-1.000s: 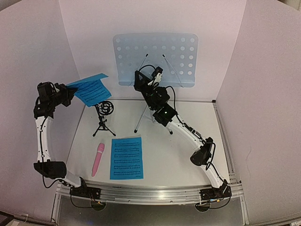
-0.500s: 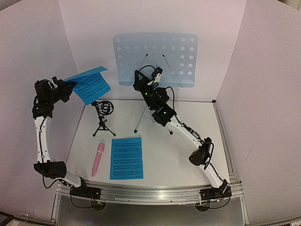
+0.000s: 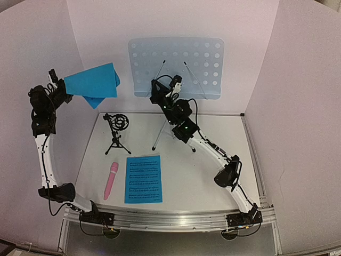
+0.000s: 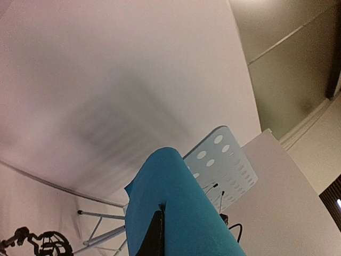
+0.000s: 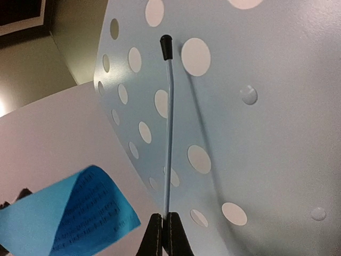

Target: Set up the instrument practice props

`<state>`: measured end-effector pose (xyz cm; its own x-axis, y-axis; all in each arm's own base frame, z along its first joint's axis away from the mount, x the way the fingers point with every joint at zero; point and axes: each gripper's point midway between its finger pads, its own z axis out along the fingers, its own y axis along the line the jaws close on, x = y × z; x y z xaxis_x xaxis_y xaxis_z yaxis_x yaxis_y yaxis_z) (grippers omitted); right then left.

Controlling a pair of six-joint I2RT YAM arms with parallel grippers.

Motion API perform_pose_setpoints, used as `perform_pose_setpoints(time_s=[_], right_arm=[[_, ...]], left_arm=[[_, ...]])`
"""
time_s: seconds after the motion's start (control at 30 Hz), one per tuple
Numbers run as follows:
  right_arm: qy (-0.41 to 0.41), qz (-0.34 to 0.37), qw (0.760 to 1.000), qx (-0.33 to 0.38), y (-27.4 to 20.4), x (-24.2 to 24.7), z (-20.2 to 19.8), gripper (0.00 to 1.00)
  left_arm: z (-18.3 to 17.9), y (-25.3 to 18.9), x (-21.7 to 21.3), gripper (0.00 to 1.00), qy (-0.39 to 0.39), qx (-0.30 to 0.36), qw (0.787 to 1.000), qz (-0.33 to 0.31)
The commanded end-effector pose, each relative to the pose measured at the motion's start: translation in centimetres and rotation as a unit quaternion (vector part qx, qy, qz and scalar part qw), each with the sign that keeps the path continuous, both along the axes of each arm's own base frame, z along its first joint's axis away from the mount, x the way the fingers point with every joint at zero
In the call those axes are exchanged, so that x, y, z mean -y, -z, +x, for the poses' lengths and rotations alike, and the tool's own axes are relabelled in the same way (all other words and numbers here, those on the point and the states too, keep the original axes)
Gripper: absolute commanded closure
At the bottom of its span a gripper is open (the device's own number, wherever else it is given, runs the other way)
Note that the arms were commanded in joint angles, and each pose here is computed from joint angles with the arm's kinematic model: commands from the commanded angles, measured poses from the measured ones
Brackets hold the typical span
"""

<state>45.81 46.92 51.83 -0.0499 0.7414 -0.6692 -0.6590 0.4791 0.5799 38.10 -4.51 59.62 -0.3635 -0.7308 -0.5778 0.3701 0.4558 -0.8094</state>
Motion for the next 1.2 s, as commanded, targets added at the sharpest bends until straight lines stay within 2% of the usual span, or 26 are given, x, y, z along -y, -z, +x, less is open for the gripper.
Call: perform_pose_setpoints(time_s=[0.0, 0.2, 0.43, 0.53, 0.7, 1.17], right_arm=[[-0.025, -0.002, 0.995, 0.098, -5.0, 0.4, -4.0, 1.0], [-0.026, -0.02, 0.99, 0.134, -5.6, 0.1, -4.8, 1.0], [-0.023, -0.044, 0.988, 0.147, -5.5, -0.2, -5.3, 1.0], [-0.022, -0.047, 0.987, 0.151, -5.7, -0.1, -5.4, 1.0], [-0.027, -0.05, 0.987, 0.151, -5.6, -0.3, -5.6, 1.0], [-0.03, -0.059, 0.987, 0.147, -5.6, -0.6, -6.0, 1.0]], left_arm=[[-3.5, -6.4, 1.6, 1.0, 0.036, 0.158, 0.986, 0.045], [-4.9, -9.4, 3.7, 1.0, 0.073, 0.277, 0.955, 0.077], [-5.0, -11.4, 7.8, 1.0, 0.108, 0.368, 0.917, 0.11], [-4.8, -11.5, 9.8, 1.0, 0.125, 0.388, 0.906, 0.115], [-3.2, -11.1, 11.0, 1.0, 0.122, 0.398, 0.9, 0.128], [-1.7, -9.7, 15.9, 1.0, 0.15, 0.437, 0.875, 0.146]])
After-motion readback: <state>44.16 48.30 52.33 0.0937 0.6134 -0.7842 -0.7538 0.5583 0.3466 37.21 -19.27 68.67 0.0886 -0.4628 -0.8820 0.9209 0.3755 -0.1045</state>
